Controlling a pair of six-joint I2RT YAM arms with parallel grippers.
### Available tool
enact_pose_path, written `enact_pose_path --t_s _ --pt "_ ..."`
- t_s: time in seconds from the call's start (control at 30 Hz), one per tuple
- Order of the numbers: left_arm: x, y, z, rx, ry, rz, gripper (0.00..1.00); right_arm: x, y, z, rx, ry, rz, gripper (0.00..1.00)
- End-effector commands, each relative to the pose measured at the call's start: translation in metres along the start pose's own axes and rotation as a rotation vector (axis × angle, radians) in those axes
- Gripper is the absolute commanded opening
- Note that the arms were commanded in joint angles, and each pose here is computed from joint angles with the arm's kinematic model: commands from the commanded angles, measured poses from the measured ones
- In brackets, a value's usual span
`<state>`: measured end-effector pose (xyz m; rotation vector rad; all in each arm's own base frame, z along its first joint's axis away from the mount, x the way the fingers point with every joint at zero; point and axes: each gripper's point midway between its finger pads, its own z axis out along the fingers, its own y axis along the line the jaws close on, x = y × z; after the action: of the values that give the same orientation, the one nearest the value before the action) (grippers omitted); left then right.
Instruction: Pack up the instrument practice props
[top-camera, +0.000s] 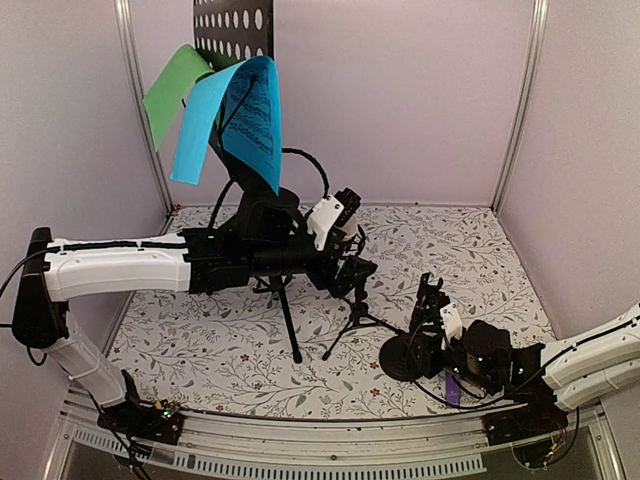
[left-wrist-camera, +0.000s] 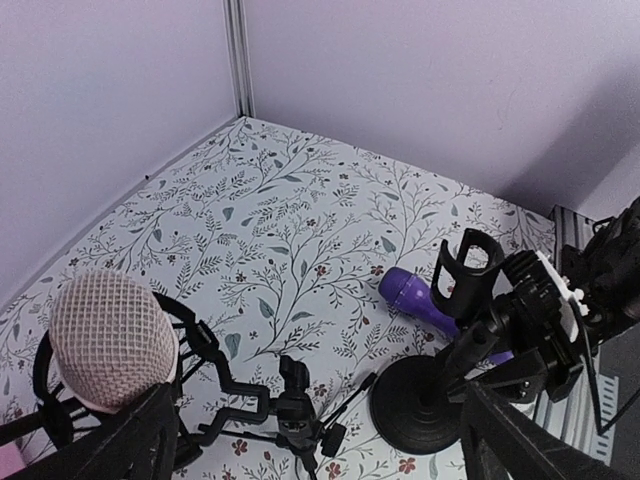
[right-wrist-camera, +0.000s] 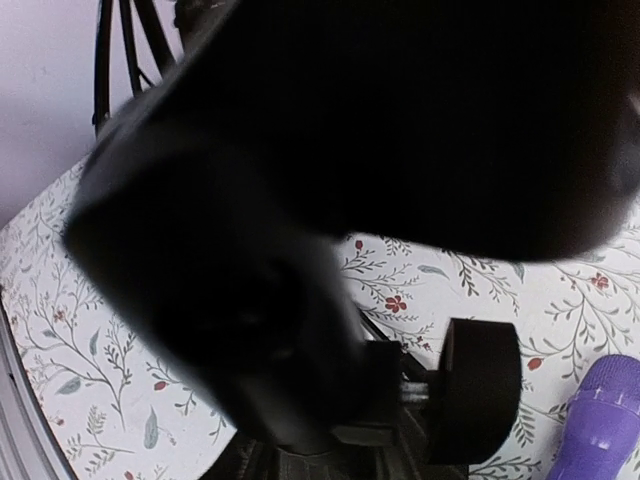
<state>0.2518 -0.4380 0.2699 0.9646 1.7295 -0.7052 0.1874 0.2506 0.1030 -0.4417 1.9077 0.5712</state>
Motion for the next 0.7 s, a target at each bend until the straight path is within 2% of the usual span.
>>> enact_pose_path --t_s 0.0,0.1,0.17,0.47,0.67 --pt "0.007 -0.004 0.000 -0.002 0.007 -0.028 0.99 -0.009 0.009 -0.001 -0.039 -0.045 -0.033 0.26" --pt "0.011 -0.006 0.002 -0.003 0.016 -0.036 0.99 -0.009 0.006 -0.002 -0.030 -0.049 -0.033 0.11" --pt "0.013 -0.007 0.004 -0.002 0.021 -0.037 0.99 -0.009 0.002 -0.003 -0.013 -0.055 -0.040 0.07" --pt "0.016 -0.017 0.010 0.006 0.030 -0.041 0.99 -0.019 -0.027 -0.006 0.154 -0.105 -0.080 0.04" --pt "0.019 -0.024 0.013 -0.004 0.040 -0.038 0.99 -0.037 -0.037 0.002 0.164 -0.122 -0.087 0.04"
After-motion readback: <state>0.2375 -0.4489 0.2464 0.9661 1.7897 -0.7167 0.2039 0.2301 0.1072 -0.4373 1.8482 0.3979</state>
